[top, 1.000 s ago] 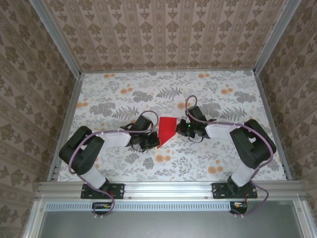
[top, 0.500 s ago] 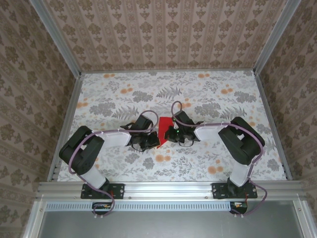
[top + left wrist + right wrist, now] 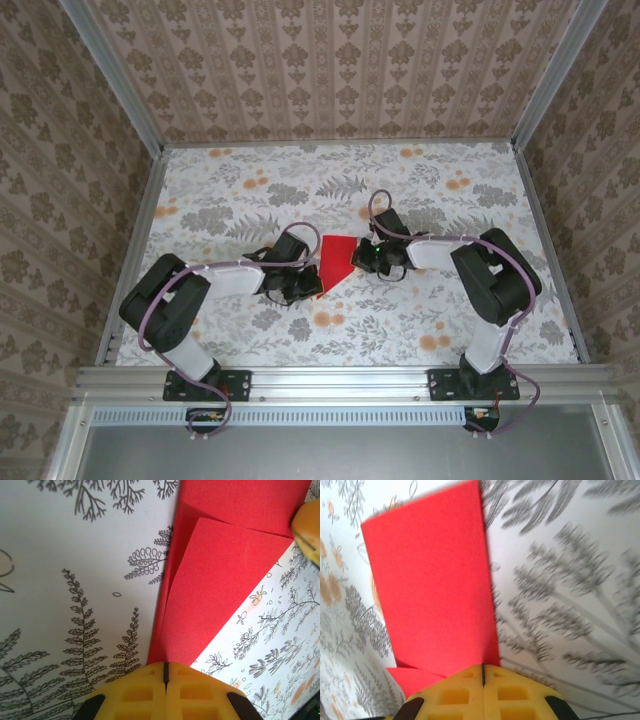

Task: Fold a paper plane with a square sheet of paper (pick it up from the middle)
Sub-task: Third fold the triangle at the center of the table.

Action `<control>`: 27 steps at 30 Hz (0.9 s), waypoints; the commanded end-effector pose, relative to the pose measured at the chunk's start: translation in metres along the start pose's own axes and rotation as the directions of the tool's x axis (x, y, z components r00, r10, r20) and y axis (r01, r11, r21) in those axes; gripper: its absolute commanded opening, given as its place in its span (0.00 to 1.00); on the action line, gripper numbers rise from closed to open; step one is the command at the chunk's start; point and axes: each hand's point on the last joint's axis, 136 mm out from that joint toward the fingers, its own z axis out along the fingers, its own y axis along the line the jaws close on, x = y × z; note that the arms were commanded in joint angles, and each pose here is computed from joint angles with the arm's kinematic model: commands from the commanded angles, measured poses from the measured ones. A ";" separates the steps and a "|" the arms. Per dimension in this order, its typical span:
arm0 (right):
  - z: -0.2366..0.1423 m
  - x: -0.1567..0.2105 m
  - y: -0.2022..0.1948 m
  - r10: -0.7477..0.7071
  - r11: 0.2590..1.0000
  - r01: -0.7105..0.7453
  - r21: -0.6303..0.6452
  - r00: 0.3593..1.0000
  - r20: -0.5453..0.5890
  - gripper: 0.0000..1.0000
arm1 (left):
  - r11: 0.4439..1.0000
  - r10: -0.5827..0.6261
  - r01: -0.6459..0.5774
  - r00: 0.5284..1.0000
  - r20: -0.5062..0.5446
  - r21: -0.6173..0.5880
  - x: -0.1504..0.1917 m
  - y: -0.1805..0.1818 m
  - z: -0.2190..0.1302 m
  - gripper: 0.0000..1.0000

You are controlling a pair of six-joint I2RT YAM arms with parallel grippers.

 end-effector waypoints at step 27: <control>-0.018 0.026 0.004 0.126 0.985 -0.132 -0.106 0.990 -0.062 0.43 | 0.974 0.204 -0.189 0.970 0.132 -0.122 -0.055 -0.015 -0.009 0.10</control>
